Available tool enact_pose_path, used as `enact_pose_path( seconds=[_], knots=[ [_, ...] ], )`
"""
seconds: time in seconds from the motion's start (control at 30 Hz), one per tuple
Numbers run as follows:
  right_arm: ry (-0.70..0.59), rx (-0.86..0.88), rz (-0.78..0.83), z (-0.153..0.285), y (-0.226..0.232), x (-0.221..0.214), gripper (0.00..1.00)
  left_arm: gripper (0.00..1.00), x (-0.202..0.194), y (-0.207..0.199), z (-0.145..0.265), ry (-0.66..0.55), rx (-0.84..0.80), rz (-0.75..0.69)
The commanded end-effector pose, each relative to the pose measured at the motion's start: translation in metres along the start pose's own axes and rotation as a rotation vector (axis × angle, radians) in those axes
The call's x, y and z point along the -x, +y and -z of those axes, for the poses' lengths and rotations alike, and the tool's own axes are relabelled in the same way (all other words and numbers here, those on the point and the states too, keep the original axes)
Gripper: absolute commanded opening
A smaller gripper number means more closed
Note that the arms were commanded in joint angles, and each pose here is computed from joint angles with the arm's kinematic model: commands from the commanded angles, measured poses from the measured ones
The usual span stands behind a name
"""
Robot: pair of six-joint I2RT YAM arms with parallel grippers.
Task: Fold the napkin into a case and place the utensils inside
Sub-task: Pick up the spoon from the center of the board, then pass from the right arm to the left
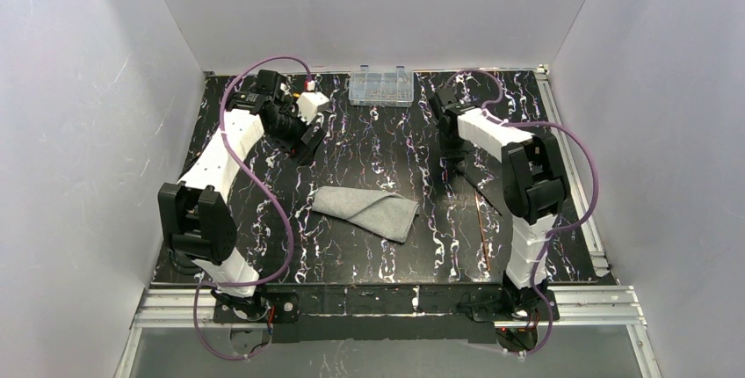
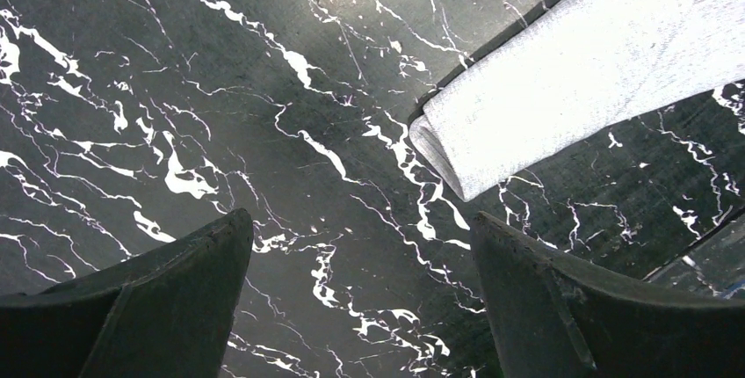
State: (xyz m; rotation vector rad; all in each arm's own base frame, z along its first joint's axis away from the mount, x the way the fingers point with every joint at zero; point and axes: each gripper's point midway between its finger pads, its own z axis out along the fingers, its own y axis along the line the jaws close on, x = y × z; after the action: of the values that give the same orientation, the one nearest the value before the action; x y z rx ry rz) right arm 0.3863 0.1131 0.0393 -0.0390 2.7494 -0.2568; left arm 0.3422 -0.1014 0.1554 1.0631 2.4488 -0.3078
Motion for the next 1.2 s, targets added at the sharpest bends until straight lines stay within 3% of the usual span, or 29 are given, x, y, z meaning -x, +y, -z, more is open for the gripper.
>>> enact_pose_path(
  seconds=[0.0,0.23,0.33,0.47,0.67,0.77,0.93,1.03,1.17],
  knots=[
    [-0.12,0.119,0.081,0.048,0.032,0.029,0.01,0.92,0.015,-0.009,0.021,-0.062,-0.036,0.009],
    [-0.325,0.466,0.23,0.149,0.09,0.056,0.01,0.91,0.045,-0.042,0.037,-0.188,-0.196,0.073],
    [-0.478,0.638,0.249,0.208,0.109,0.072,0.01,0.91,0.06,-0.069,0.051,-0.275,-0.335,0.081],
    [-0.651,0.879,0.21,0.293,0.125,0.094,0.01,0.98,0.075,-0.1,0.073,-0.388,-0.495,0.09],
    [-0.813,1.247,0.107,0.397,0.14,0.109,0.01,0.99,0.084,-0.133,0.106,-0.53,-0.629,0.051],
    [-0.868,1.463,0.037,0.441,0.142,0.106,0.01,0.98,0.085,-0.142,0.121,-0.619,-0.616,-0.006],
    [-0.925,1.816,0.061,0.511,0.136,0.093,0.01,0.98,0.081,-0.146,0.139,-0.688,-0.524,-0.177],
    [-0.924,1.962,0.107,0.541,0.129,0.078,0.01,0.99,0.078,-0.133,0.136,-0.697,-0.392,-0.298],
    [-0.879,2.066,0.232,0.565,0.131,0.052,0.01,0.99,0.081,-0.129,0.138,-0.718,-0.354,-0.306]
  ],
)
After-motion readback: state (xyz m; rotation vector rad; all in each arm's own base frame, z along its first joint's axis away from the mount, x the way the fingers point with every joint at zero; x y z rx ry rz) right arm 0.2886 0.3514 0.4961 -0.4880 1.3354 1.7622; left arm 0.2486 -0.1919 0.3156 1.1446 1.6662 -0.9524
